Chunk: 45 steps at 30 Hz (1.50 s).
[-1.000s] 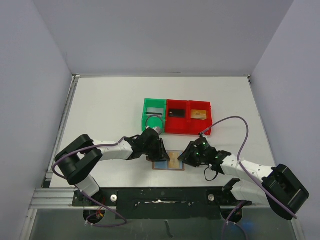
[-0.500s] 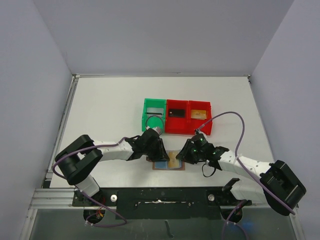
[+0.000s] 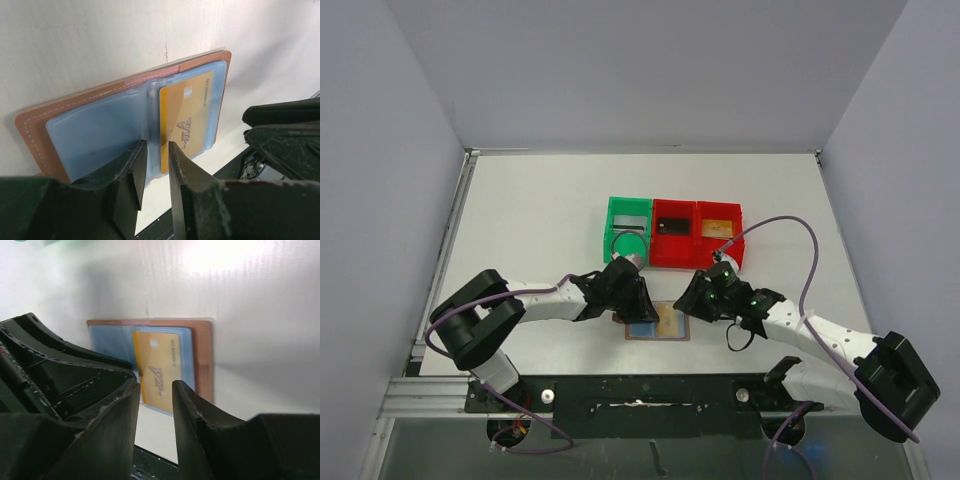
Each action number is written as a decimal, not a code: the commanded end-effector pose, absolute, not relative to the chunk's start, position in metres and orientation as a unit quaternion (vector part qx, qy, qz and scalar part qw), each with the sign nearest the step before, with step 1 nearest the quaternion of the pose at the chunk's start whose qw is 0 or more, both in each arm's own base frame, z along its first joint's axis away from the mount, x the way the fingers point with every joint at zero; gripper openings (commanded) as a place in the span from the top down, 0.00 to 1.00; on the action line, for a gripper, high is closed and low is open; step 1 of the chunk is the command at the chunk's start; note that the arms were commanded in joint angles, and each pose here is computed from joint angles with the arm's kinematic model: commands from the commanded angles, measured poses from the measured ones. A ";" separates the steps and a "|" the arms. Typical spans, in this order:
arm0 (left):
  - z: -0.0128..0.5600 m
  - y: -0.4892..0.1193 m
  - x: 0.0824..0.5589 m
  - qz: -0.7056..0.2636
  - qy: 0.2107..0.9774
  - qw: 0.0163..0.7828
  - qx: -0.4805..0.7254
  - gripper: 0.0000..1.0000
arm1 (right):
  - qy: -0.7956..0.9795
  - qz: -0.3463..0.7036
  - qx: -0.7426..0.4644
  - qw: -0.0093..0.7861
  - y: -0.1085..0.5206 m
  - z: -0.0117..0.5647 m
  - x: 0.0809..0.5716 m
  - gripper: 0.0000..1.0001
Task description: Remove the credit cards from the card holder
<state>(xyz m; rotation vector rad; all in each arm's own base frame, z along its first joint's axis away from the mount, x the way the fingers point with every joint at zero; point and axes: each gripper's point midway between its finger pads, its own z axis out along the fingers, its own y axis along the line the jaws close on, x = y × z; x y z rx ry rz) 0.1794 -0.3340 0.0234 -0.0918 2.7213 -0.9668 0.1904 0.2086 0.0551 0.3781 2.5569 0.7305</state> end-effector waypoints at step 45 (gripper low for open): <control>0.041 -0.334 0.185 -0.367 0.917 0.151 -0.043 1.00 | 0.943 0.242 0.165 0.159 0.206 0.004 0.176 0.73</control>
